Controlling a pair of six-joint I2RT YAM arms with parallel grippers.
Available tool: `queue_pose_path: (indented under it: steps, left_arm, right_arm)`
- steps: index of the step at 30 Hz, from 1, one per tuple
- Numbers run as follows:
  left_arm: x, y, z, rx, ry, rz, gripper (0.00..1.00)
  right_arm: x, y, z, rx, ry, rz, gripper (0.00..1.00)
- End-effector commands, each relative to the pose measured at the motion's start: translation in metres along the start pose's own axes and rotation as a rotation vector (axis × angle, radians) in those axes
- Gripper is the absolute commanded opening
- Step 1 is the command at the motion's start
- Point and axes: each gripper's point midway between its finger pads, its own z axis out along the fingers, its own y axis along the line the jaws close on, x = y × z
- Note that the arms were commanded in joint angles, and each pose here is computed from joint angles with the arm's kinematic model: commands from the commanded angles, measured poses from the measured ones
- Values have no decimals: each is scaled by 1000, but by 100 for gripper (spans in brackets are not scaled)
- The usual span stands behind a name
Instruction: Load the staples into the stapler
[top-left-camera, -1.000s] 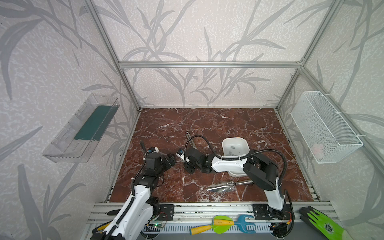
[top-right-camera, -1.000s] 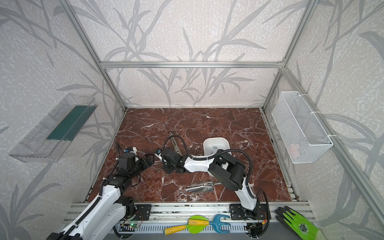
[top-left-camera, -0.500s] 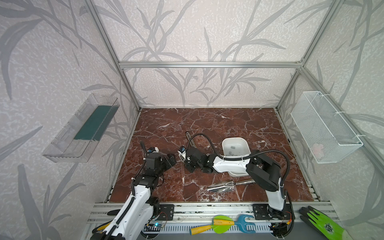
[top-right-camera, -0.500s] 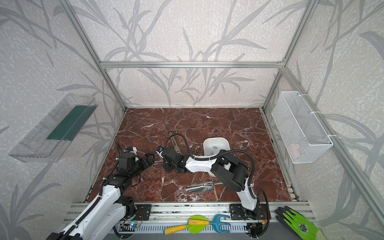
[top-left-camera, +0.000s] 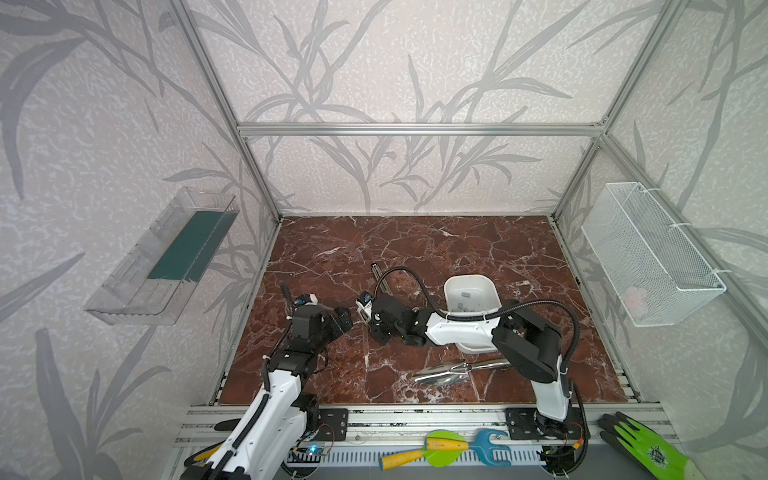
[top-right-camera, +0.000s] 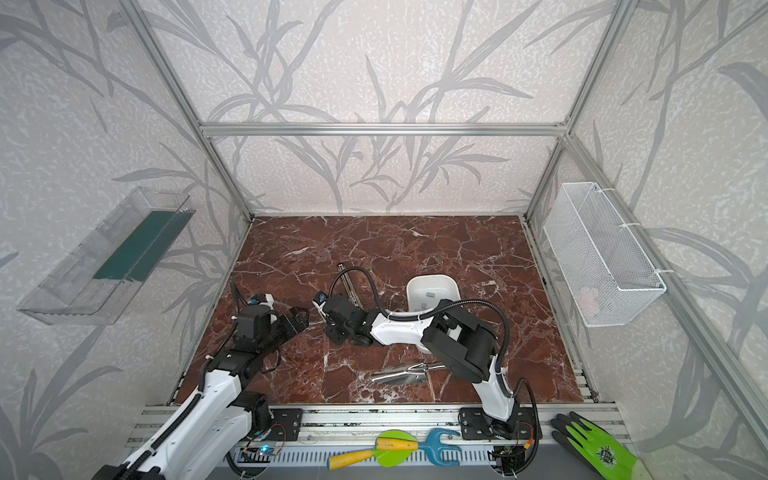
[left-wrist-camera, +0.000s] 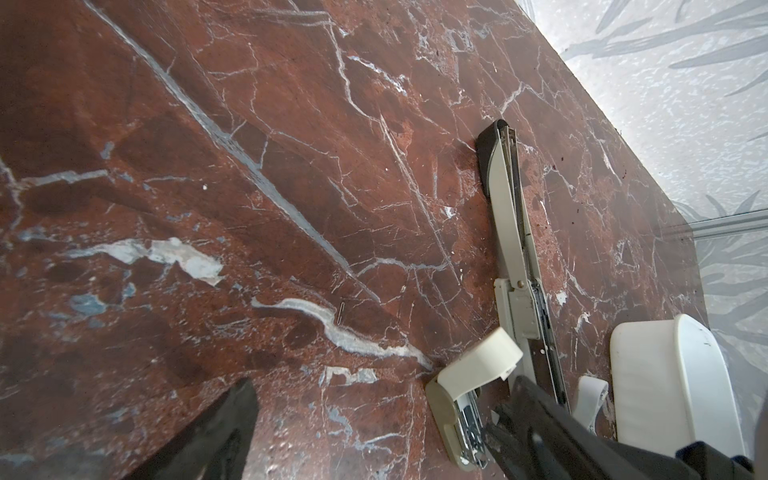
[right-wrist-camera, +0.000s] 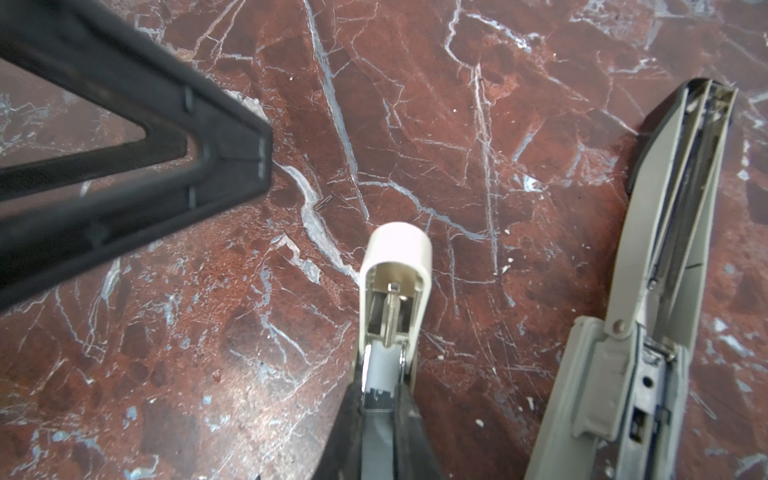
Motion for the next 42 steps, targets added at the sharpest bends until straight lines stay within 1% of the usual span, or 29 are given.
queue_pose_path:
  steps: [1, 42]
  left_arm:
    - [-1, 2, 1, -2, -9, -2, 95]
    - [-1, 1, 1, 0, -6, -1, 95]
  right_arm:
    - [-4, 2, 3, 0, -8, 16, 10]
    - [6, -5, 16, 44, 40, 45, 10]
